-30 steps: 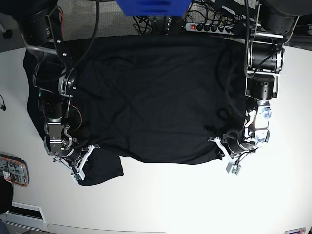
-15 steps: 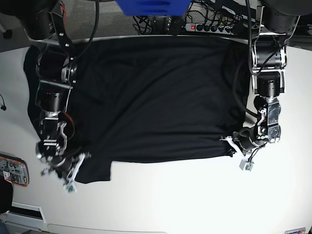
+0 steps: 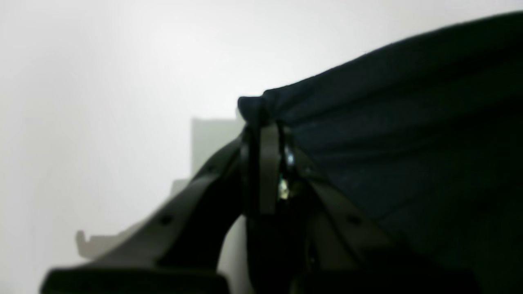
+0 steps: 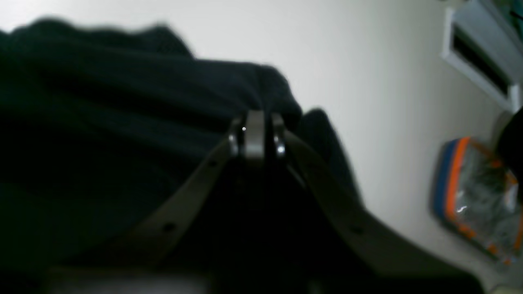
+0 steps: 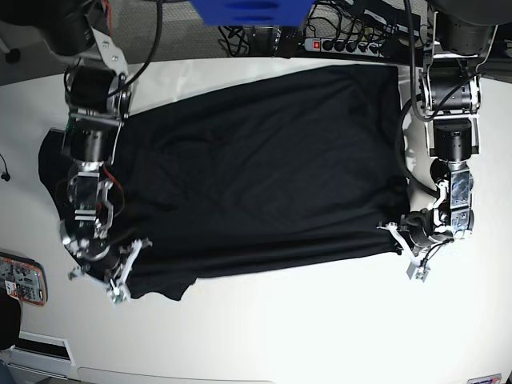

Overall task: Fold the T-shirt properly
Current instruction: 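Grasp the hem corners with both grippers, then lift the hem and fold it over onto the collar edge with both grippers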

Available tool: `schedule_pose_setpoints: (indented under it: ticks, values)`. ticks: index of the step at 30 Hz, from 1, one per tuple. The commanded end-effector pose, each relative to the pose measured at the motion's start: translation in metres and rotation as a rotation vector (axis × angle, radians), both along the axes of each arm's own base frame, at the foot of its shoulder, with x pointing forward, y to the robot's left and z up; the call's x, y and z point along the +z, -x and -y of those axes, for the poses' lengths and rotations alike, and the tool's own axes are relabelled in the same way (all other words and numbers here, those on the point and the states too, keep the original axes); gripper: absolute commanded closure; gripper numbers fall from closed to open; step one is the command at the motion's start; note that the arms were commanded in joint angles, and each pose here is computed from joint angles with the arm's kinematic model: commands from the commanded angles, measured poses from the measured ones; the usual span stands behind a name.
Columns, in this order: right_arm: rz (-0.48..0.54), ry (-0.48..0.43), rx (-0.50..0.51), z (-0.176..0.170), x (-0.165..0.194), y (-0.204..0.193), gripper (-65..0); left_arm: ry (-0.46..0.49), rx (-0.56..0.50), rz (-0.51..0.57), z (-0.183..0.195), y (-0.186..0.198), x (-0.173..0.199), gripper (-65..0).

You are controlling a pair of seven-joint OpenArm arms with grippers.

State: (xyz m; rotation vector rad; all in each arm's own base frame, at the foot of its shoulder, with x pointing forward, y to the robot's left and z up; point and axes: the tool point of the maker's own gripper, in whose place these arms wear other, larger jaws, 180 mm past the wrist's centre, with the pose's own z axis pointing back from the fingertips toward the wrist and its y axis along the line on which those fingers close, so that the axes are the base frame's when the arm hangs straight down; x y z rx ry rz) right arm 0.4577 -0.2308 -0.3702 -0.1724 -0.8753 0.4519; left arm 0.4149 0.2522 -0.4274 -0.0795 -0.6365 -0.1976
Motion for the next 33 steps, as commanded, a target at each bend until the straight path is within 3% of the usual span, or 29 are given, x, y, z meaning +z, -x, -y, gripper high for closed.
schedule_pose_setpoints:
  ticks: [1, 7, 12, 16, 21, 27, 33]
  values:
    - [0.080, 0.035, -0.027, 0.015, 0.029, -0.012, 0.0, -0.034, 0.017, 0.051, -0.014, -0.014, 0.020, 0.0]
    - [0.173, 0.067, -0.020, 0.017, 0.063, -0.018, 0.0, -0.062, -0.069, 0.093, 0.020, -0.004, 0.039, 0.0]
    - [0.156, 0.057, -0.050, 0.026, 0.053, -0.005, 0.0, -0.095, -0.121, 0.118, 0.044, 0.007, 0.065, 0.0]
    - [0.145, 0.058, -0.049, 0.025, 0.048, -0.002, 0.0, -0.059, -0.118, 0.157, 0.065, 0.016, 0.077, 0.0]
    - [0.210, 0.077, -0.042, 0.024, 0.072, -0.005, 0.0, -0.060, -0.140, 0.181, 0.082, 0.042, 0.085, 0.0]
    - [0.196, 0.097, -0.035, 0.024, 0.061, 0.016, 0.0, -0.059, -0.175, 0.226, 0.104, 0.080, 0.096, 0.0]
    - [0.236, 0.097, -0.130, 0.058, 0.074, 0.031, 0.0, -0.055, -0.196, 0.192, 0.110, 0.118, 0.086, 0.0]
